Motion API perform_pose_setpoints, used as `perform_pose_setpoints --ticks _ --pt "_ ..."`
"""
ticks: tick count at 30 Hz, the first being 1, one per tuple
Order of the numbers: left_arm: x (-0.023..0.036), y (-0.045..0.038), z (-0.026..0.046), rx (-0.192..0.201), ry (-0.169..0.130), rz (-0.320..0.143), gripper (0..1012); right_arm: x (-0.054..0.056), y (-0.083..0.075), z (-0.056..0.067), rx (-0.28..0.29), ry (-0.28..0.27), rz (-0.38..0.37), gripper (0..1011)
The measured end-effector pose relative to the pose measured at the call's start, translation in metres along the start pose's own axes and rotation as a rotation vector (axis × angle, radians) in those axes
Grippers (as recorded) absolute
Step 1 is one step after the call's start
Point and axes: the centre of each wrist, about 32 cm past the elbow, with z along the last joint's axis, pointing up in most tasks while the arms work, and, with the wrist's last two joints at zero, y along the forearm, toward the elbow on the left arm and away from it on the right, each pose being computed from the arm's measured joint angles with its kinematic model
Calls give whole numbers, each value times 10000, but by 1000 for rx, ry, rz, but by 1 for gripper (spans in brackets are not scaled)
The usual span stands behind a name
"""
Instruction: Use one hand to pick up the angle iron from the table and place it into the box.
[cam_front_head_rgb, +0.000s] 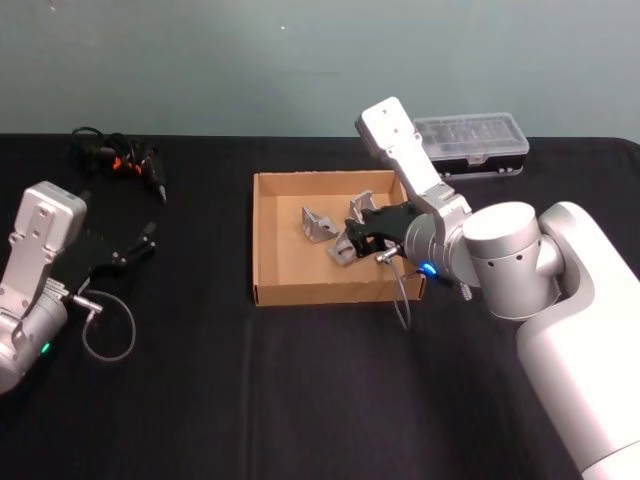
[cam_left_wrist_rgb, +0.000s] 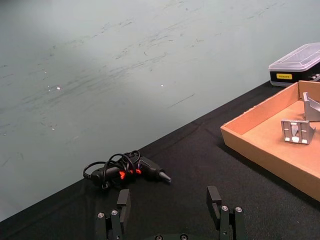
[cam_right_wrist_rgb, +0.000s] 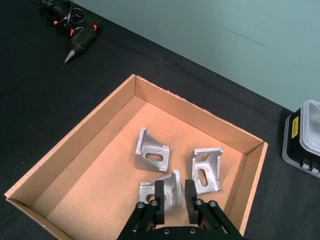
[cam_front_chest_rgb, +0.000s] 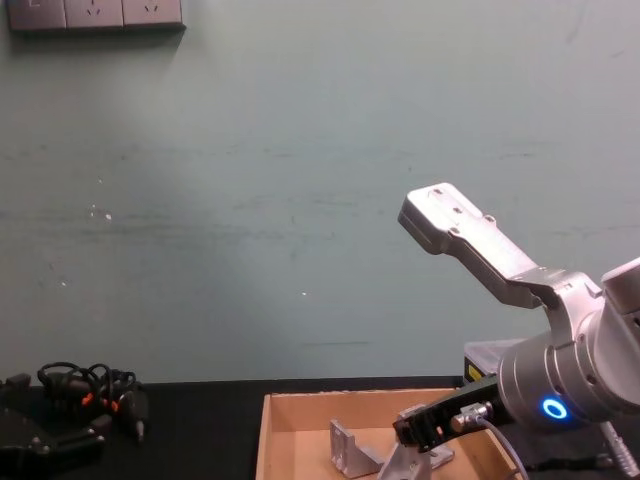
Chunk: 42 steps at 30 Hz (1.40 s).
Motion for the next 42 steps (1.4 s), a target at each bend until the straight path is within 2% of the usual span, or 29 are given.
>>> perform_pose_setpoints --ticks 4,6,9,10,12,13,14,17,25,33,39,42 --pt "0 0 0 0 0 0 1000 -1 -3 -1 1 0 0 365" --pt "0 0 0 0 0 0 1000 -1 -4 -1 1 0 0 396" --pt "0 0 0 0 0 0 1000 -1 -5 -1 1 -1 0 503" --pt "0 0 0 0 0 0 1000 -1 -5 -1 1 -1 0 567" --pt "0 0 0 0 0 0 1000 -1 -5 -2 1 -1 0 599" --pt "0 0 0 0 0 0 1000 -1 -6 -2 1 -1 0 666" --pt "0 0 0 0 0 0 1000 -1 -6 -3 1 -1 0 666" --pt "0 0 0 0 0 0 1000 -1 -6 -4 1 -1 0 784" --pt "0 0 0 0 0 0 1000 -2 -42 3 12 -2 -1 984" --pt "0 0 0 0 0 0 1000 28 -292 -22 85 8 -36 1000" --pt "0 0 0 0 0 0 1000 31 -511 -125 162 5 -113 1002" --pt "0 0 0 0 0 0 1000 11 -566 -193 193 0 -151 1002"
